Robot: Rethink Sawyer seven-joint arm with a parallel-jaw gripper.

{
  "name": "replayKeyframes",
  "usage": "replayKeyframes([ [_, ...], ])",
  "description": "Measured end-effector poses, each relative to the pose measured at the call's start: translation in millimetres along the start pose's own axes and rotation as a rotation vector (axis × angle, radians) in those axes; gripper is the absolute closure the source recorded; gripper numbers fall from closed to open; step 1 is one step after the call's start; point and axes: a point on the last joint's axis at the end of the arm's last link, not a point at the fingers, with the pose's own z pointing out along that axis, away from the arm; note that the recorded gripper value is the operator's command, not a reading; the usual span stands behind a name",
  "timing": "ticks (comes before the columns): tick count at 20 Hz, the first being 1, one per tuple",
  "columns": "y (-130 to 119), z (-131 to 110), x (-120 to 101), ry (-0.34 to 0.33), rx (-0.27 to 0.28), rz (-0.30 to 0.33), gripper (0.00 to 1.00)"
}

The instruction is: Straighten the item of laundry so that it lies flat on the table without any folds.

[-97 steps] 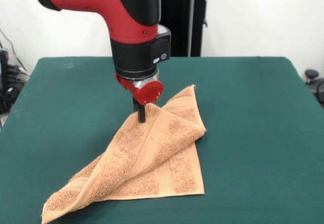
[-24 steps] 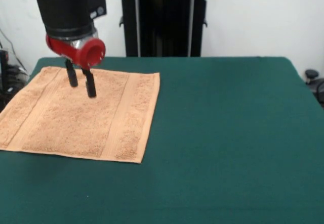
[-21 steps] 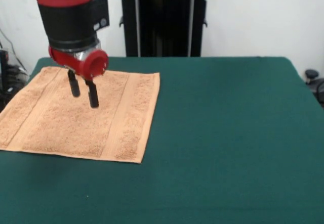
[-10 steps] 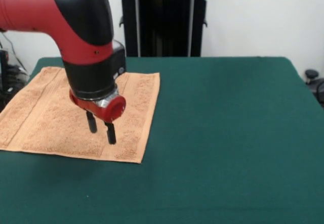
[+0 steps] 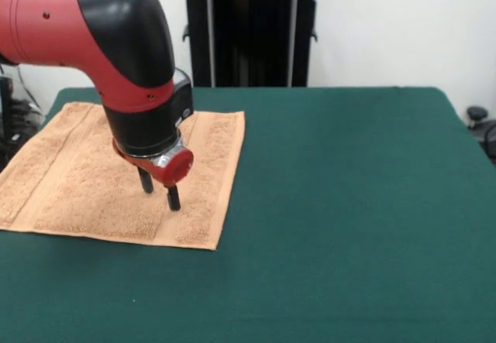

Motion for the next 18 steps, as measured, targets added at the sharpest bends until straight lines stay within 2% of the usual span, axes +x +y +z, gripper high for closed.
replayKeyframes([
  [5,-7,12,-2,0.026,0.006,0.021,0.0],
  [18,-25,14,-26,0.176,-0.112,0.201,0.0],
])
